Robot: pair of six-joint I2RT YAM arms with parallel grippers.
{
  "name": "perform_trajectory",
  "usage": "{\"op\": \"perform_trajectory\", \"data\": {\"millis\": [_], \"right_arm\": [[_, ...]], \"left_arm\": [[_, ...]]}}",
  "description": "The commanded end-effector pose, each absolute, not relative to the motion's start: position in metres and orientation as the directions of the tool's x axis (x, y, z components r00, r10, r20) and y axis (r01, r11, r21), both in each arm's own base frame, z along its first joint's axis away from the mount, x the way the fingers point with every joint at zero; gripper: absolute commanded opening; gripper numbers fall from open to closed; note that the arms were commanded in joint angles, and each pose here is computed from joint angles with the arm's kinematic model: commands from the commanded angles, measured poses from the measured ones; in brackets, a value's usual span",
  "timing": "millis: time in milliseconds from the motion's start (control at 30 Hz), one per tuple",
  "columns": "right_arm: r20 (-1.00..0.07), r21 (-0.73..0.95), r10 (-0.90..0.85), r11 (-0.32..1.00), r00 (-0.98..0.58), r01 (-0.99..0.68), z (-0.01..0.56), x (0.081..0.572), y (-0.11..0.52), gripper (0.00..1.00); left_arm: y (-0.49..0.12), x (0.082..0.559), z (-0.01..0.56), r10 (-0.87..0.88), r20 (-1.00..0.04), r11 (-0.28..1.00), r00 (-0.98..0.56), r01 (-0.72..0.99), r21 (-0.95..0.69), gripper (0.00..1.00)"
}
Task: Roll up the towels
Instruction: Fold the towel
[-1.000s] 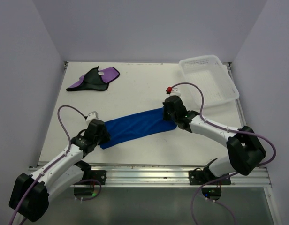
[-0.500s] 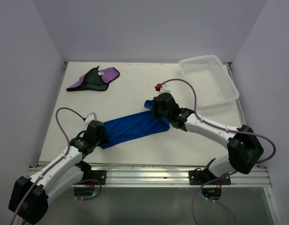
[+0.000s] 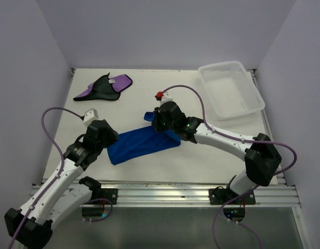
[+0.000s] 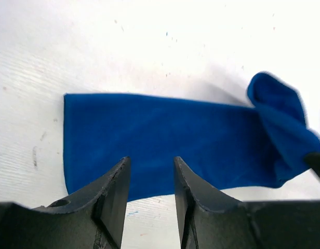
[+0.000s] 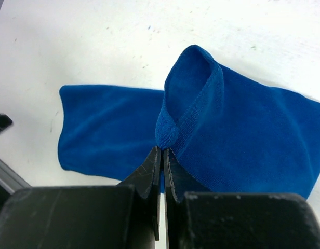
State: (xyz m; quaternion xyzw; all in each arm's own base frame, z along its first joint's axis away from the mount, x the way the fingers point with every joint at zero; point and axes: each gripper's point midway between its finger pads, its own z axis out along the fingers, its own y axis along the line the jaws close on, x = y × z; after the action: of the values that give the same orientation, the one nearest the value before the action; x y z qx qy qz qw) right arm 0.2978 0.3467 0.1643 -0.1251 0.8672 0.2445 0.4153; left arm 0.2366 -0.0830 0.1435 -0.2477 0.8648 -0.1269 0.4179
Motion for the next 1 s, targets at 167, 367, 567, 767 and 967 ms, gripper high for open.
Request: {"op": "perform_trajectory", "data": {"millis": [167, 367, 567, 767, 967], "right_arm": [[-0.787, 0.345, -0.061, 0.782, -0.614, -0.52, 0.179, 0.281, 0.394, 0.0], [-0.787, 0.352, -0.087, 0.75, -0.611, -0.561, 0.181, 0.275, 0.425, 0.0], [-0.801, 0.354, -0.093, 0.724, -0.592, -0.592, 0.197, 0.277, 0.448, 0.0], [-0.803, 0.361, -0.106, 0.696, -0.586, -0.621, 0.202, 0.275, 0.469, 0.0], [-0.799, 0.367, -0.131, 0.667, -0.587, -0.648, 0.198, 0.265, 0.489, 0.0]], "left_arm": [[-0.045, 0.232, 0.212, -0.548, -0.752, 0.824, -0.366, -0.394, -0.408, 0.42], [-0.027, 0.226, 0.23, -0.533, -0.794, 0.818, -0.292, -0.418, -0.395, 0.42], [-0.019, 0.221, 0.237, -0.528, -0.81, 0.817, -0.256, -0.414, -0.401, 0.42], [-0.014, 0.218, 0.238, -0.518, -0.818, 0.818, -0.25, -0.426, -0.387, 0.42], [-0.01, 0.216, 0.25, -0.512, -0.829, 0.817, -0.226, -0.426, -0.389, 0.43]]}}
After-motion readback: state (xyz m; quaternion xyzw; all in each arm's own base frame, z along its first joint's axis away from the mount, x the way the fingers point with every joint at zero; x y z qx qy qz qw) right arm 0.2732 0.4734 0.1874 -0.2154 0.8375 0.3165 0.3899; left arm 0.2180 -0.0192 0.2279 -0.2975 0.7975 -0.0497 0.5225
